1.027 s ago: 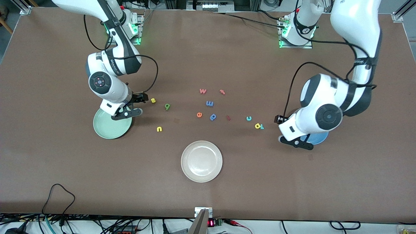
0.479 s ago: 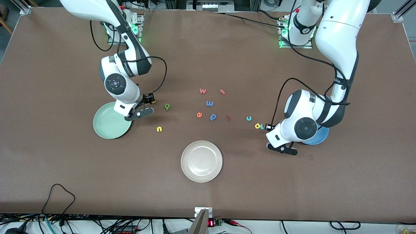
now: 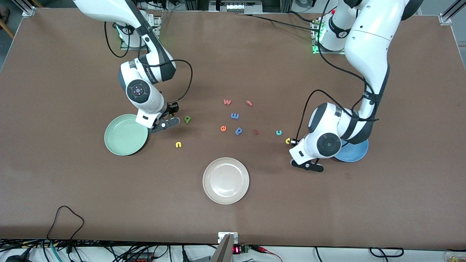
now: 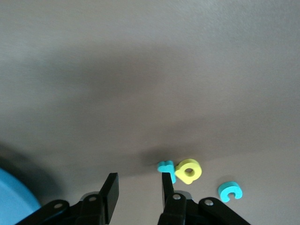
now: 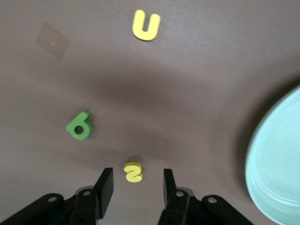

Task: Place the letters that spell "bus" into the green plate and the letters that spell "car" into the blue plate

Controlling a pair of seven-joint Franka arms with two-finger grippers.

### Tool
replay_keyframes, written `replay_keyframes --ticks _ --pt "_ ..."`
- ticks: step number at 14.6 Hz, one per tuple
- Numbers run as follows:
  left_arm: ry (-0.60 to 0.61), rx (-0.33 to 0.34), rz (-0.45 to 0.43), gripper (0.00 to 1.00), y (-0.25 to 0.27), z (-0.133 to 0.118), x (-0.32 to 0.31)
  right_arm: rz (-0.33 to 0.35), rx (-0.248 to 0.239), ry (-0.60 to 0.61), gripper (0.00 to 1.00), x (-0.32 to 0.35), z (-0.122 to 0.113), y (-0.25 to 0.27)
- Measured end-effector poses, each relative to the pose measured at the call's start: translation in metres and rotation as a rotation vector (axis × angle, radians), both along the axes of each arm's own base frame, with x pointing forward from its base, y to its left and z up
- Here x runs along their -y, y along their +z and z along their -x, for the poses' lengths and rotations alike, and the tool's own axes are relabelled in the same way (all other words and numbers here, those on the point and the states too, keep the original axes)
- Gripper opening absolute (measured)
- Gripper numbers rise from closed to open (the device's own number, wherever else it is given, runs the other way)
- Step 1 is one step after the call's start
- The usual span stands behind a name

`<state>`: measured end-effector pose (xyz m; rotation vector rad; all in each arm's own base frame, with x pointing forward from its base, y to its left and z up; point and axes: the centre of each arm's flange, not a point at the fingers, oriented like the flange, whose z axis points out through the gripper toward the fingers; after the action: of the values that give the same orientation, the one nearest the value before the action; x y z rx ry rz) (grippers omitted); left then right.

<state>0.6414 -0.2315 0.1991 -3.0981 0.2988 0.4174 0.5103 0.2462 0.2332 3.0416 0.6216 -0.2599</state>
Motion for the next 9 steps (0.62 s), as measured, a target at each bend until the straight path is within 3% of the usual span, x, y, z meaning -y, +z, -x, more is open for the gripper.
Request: replay_keyframes --ticks 9 --pt "-0.002 -0.017 -0.006 0.43 -0.026 0.005 0.006 0.015 0.035 0.072 0.52 -0.005 0.013 -0.041"
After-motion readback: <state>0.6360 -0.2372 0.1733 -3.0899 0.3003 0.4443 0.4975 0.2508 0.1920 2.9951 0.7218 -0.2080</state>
